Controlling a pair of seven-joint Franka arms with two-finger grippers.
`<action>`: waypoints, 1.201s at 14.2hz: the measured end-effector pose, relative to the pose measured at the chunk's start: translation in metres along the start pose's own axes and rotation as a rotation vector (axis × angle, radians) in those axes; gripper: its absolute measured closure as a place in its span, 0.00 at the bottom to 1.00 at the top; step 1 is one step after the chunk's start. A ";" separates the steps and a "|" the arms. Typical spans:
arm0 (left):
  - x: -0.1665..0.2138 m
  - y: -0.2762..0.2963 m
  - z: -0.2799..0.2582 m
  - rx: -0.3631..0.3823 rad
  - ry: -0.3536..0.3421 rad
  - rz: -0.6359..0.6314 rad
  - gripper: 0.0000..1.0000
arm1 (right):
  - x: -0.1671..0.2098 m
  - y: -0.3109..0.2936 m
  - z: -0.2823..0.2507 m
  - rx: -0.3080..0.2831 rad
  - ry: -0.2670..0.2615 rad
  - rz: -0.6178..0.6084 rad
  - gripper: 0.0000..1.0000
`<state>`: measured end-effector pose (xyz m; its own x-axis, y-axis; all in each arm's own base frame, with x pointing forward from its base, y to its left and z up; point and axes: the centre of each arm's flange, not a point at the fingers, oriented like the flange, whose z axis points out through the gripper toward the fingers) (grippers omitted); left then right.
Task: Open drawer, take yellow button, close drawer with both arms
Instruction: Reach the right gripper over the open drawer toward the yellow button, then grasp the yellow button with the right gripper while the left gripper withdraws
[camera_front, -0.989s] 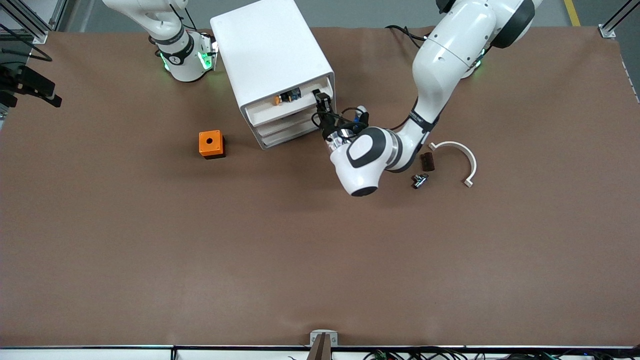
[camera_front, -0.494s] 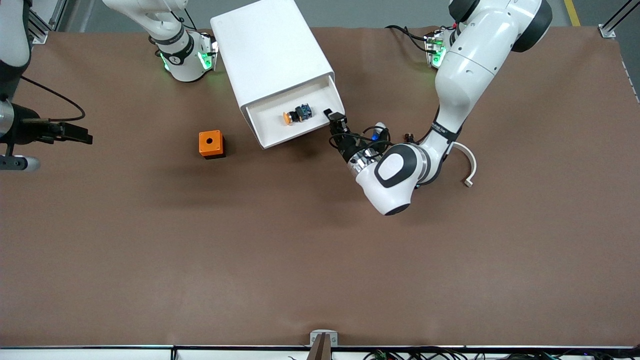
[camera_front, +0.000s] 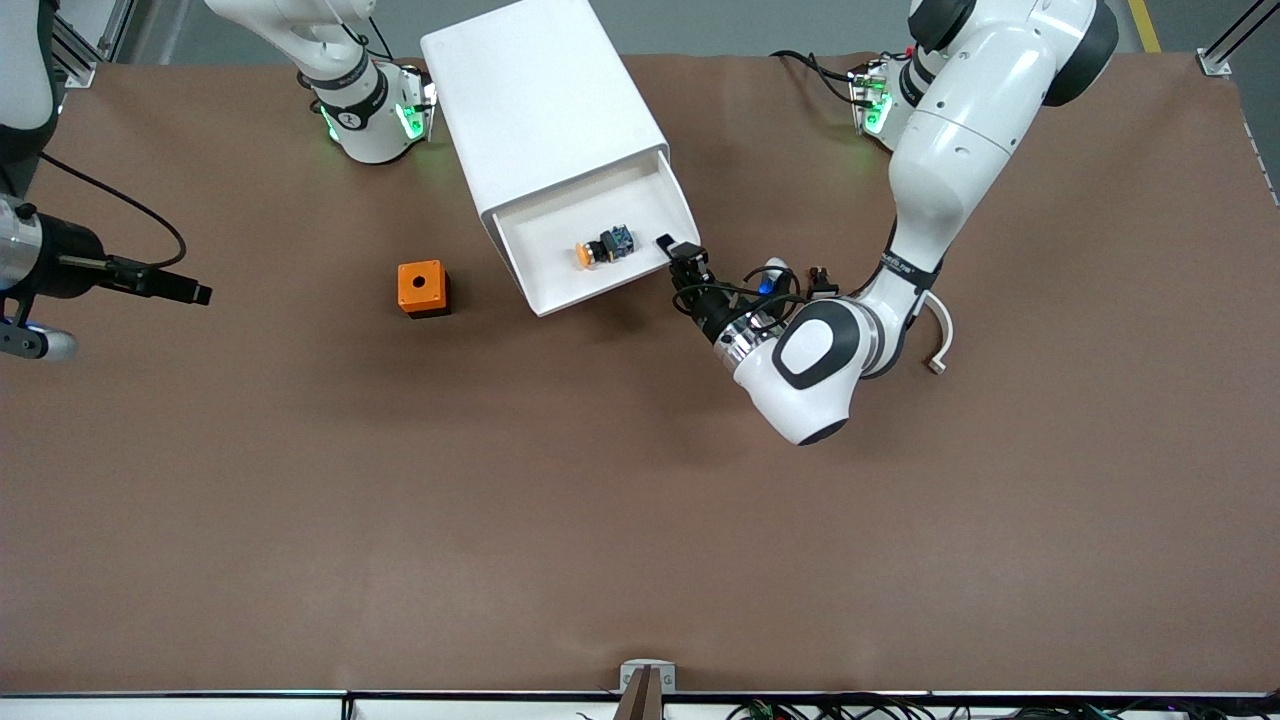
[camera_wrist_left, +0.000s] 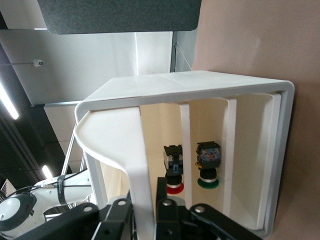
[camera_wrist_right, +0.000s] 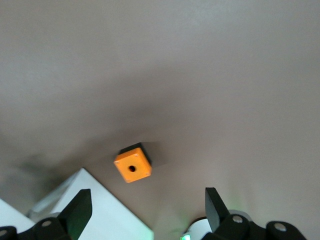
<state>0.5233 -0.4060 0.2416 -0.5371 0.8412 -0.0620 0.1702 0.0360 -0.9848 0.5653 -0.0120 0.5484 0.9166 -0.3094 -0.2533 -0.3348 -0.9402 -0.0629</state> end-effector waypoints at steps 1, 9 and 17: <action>0.000 0.000 -0.002 -0.004 -0.006 0.002 0.80 | -0.009 -0.021 -0.002 -0.005 0.006 0.053 0.00; -0.011 -0.022 -0.035 -0.016 -0.089 0.322 0.01 | -0.132 -0.229 0.032 -0.029 0.086 0.424 0.00; -0.017 -0.062 -0.103 -0.212 -0.065 1.067 0.00 | -0.219 -0.345 0.124 -0.026 0.183 0.671 0.00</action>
<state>0.6071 -0.3669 0.3202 -0.0702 0.4643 -0.8829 0.7103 -0.5982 -0.3710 0.4526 0.3982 0.5059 0.5361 -0.8418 -0.0626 -0.8387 -0.5396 0.0740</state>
